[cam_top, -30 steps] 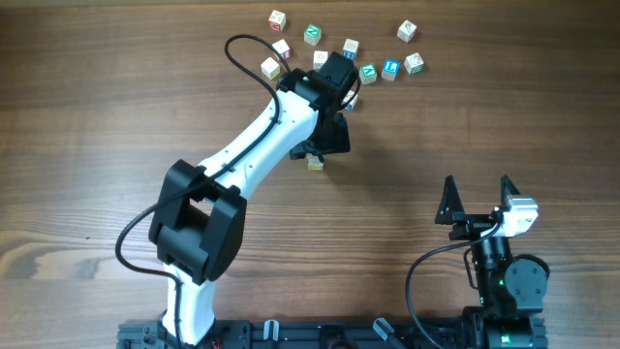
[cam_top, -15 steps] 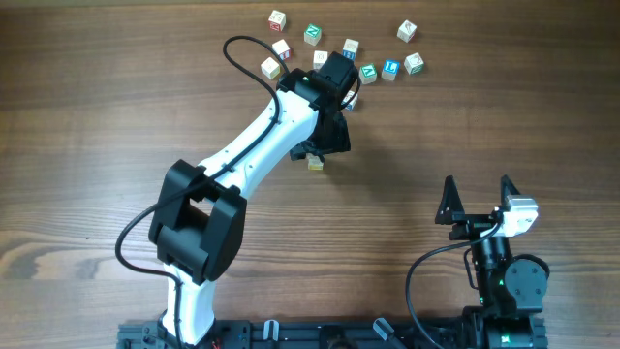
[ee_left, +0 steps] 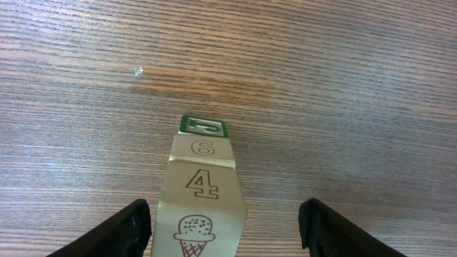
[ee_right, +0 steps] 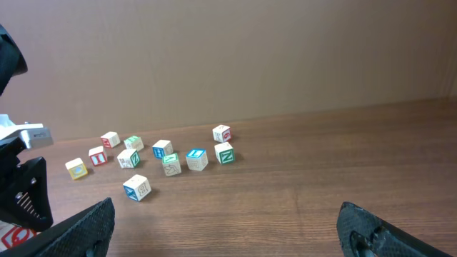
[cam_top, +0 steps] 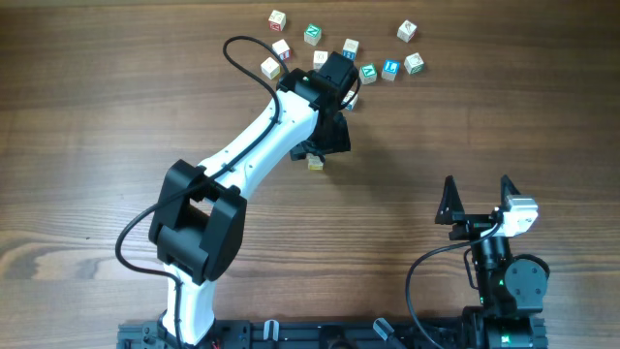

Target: Form a tower

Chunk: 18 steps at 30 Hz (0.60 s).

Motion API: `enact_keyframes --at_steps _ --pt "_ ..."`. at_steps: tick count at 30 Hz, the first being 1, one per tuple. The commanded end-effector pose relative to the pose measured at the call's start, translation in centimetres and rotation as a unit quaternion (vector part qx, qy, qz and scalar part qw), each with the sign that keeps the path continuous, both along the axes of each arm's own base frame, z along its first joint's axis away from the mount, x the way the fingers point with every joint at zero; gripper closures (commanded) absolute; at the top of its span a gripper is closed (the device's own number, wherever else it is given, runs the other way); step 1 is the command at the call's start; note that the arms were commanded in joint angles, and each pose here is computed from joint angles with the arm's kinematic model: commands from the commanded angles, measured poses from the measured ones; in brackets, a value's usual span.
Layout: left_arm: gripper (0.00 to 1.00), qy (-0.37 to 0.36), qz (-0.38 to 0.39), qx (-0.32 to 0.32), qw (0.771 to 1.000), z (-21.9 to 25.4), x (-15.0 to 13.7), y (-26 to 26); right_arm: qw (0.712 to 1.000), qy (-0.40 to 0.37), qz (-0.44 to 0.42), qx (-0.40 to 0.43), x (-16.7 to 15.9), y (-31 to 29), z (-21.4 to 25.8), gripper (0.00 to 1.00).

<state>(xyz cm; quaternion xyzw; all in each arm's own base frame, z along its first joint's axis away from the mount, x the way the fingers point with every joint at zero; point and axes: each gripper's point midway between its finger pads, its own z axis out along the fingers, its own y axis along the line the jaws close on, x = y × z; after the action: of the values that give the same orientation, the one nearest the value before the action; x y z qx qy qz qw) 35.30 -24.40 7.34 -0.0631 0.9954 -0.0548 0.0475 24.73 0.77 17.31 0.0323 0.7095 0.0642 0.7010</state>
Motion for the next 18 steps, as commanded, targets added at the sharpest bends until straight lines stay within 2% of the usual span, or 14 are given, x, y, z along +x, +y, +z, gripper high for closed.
enact_keyframes --at_steps 1,18 --pt "0.30 -0.013 0.016 -0.017 1.000 1.51 0.40 -0.37 1.000 -0.003 0.004 -0.002 -0.03 0.17 0.11 0.00" --pt "0.29 -0.015 0.031 -0.022 0.999 1.56 0.61 -0.53 1.000 -0.003 0.004 -0.002 -0.03 0.17 0.11 0.00"
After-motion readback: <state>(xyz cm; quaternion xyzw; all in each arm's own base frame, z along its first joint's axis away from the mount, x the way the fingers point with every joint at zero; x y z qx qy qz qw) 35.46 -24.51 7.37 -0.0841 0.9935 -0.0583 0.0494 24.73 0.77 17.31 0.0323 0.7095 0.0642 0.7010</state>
